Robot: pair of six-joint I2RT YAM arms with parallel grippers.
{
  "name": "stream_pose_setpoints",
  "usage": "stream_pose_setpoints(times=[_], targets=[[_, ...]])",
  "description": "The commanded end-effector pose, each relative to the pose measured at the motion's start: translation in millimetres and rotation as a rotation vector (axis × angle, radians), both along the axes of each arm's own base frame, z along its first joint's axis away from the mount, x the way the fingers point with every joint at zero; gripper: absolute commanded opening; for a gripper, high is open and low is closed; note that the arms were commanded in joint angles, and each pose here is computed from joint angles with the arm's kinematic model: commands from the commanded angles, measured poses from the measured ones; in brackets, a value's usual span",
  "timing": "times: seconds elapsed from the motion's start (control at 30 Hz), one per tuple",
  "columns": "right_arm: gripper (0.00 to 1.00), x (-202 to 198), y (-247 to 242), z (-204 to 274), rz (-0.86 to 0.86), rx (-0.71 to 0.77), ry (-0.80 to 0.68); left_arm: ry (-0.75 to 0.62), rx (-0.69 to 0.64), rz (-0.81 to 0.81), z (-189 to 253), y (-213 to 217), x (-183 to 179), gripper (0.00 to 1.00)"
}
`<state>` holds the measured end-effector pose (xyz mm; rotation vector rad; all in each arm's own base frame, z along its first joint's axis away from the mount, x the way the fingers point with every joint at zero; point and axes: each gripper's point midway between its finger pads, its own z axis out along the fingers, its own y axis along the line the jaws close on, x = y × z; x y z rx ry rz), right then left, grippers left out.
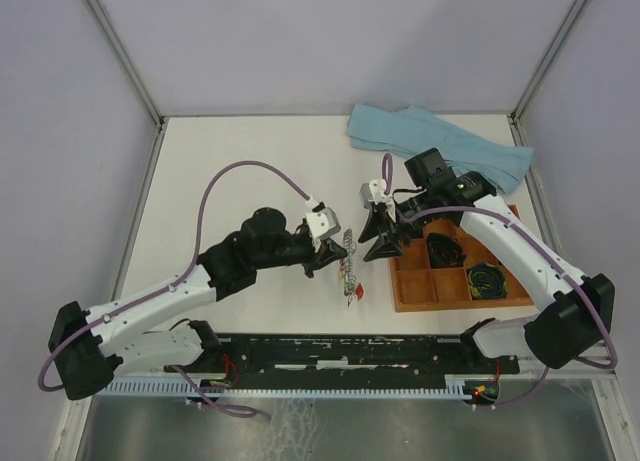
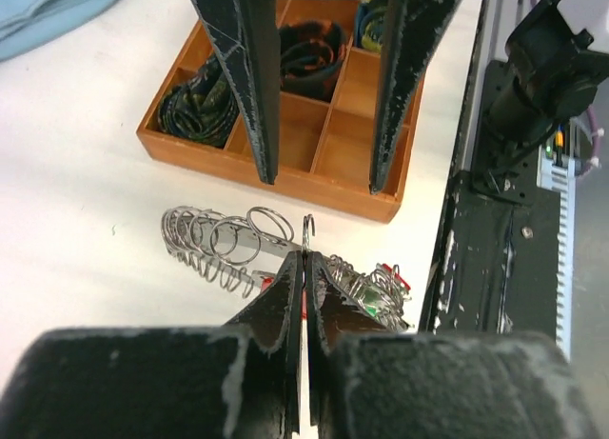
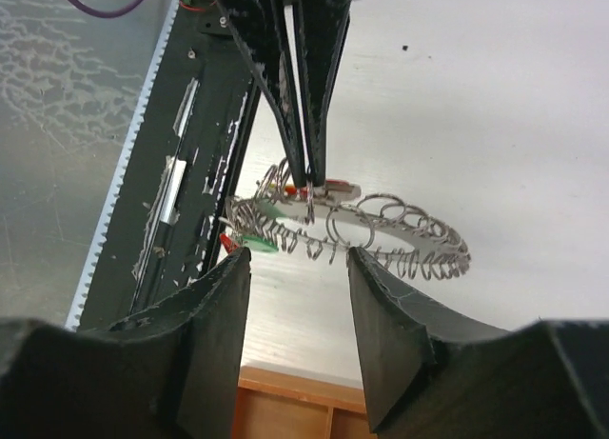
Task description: Remove the keys from the keyring
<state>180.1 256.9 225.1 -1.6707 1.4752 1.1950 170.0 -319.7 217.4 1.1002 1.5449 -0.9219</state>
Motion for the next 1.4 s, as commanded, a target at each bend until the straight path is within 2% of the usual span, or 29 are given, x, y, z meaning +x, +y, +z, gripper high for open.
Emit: stream_pose_setpoints(times=[0.0,0.2,0.37,0.67,0.97,1.37], targets=[[0.54,1,-9,15,0.001,-0.015,-0.114,0.072,0.243,-0.039,0,20,-10,0.03],[0.53,13,6,20,-0.077,0.062,-0.027,0.144,0.387,-0.08,12,15,-6,0.03],[0.51,8,17,20,-0.066,0.146,0.097,0.126,0.412,-0.095,22,6,3,0.03],[0.44,1,21,13,-0.009,0.201,0.152,0.114,0.365,-0.102,33,2,11,0.03],[0.42,14,29,9,-0.077,0.219,0.191,0.117,0.301,-0.088,38,3,17,0.03],[0.37,11,35,9,-0.062,0.232,0.207,0.129,0.238,-0.092,41,6,18,0.03]])
